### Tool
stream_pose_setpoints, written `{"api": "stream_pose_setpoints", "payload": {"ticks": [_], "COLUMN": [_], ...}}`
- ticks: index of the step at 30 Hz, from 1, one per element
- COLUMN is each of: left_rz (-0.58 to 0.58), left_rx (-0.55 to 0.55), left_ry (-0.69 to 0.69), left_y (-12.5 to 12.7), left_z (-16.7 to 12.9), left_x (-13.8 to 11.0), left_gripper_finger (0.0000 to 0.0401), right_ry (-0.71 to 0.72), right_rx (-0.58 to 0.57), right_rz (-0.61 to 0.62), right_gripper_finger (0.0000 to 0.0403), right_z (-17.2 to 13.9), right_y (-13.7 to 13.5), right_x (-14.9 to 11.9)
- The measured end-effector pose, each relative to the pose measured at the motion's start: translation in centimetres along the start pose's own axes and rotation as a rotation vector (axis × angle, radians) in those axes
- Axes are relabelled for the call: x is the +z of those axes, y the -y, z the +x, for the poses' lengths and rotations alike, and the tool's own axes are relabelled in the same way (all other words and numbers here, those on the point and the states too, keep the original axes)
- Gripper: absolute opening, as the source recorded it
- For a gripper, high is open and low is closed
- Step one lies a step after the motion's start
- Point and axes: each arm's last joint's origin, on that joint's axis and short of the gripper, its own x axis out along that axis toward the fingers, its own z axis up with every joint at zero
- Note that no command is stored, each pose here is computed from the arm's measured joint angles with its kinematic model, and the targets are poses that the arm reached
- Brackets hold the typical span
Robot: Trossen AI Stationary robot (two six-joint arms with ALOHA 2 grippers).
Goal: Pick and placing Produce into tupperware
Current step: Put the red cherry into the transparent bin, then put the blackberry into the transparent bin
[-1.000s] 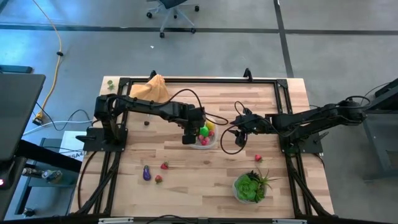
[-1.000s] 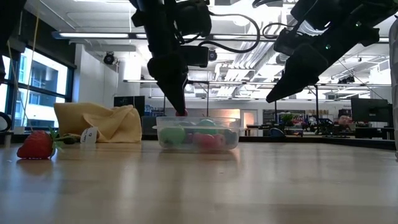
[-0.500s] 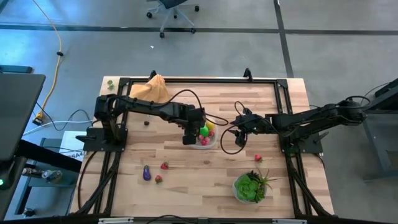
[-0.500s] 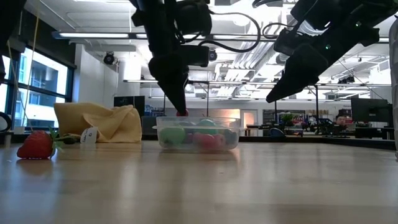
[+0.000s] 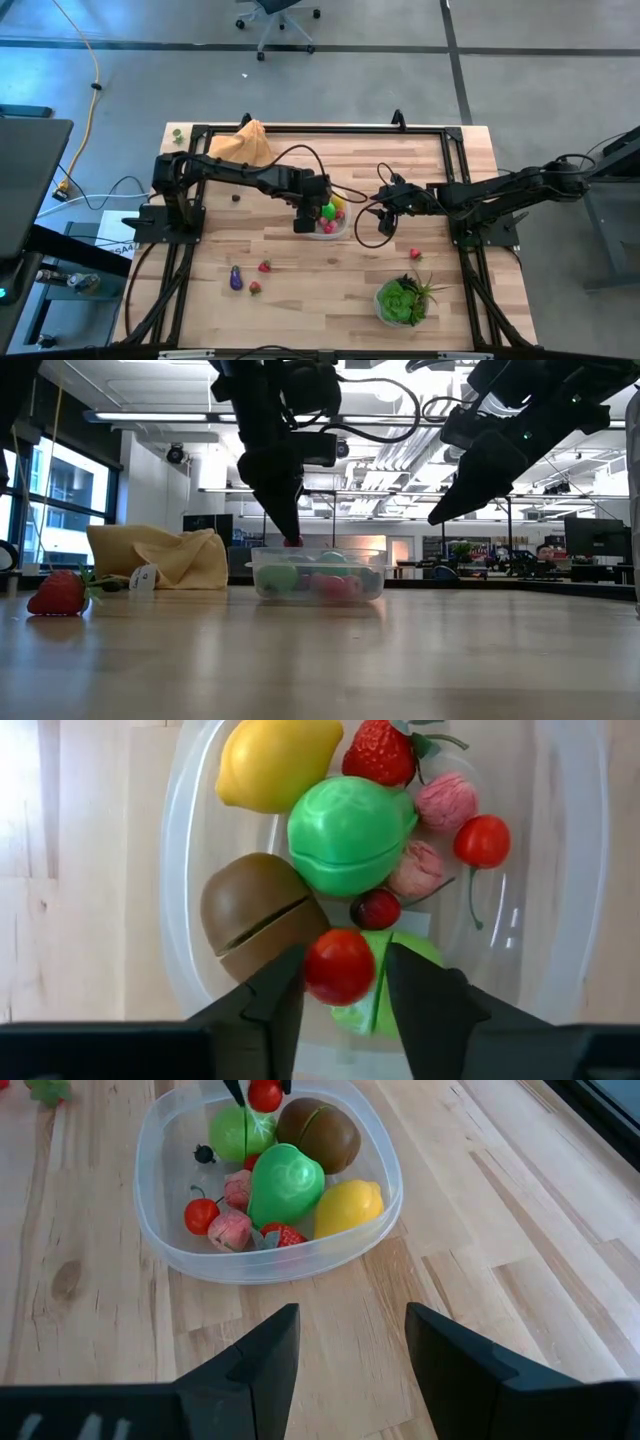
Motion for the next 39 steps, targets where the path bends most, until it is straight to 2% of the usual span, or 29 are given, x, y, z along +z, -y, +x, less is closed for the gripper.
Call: {"api": "stream_pose_setpoints", "payload": {"ticks": [5,9,21,28,34,39], "left_rz": [0.004,0.031,0.031,0.01,-0.03,-0.091], "left_rx": [-0.004,-0.021,-0.018,-0.009,0.052,0.098], "left_ry": [-0.036,-0.043,-0.037,-0.034,-0.095,-0.178], "left_y": [0.1,0.2,0.3,0.0,-0.4,-0.4], "left_z": [1.0,1.2,0.2,-2.5,-6.2,-7.7], "left_x": [-0.1,-0.2,-0.3,-0.9,-2.7,-4.1], "left_gripper_finger": [0.0168,0.0181,0.016,0.0156,0.0156,0.0156], "right_ry": [0.0,-0.003,0.0,-0.001,-0.003,-0.004], "right_rx": [0.0,0.0,0.0,0.0,0.0,-0.001], "right_rz": [0.0,-0.001,0.0,0.0,-0.001,-0.001], "right_gripper_finger": [0.0176,0.0176,0.0176,0.0176,0.0176,0.0176], "right_z": [0.0,0.0,0.0,0.0,0.0,0.0], "right_y": [0.0,0.0,0.0,0.0,0.0,0.0], "right_x": [0.0,0.0,0.0,0.0,0.0,0.0]}}
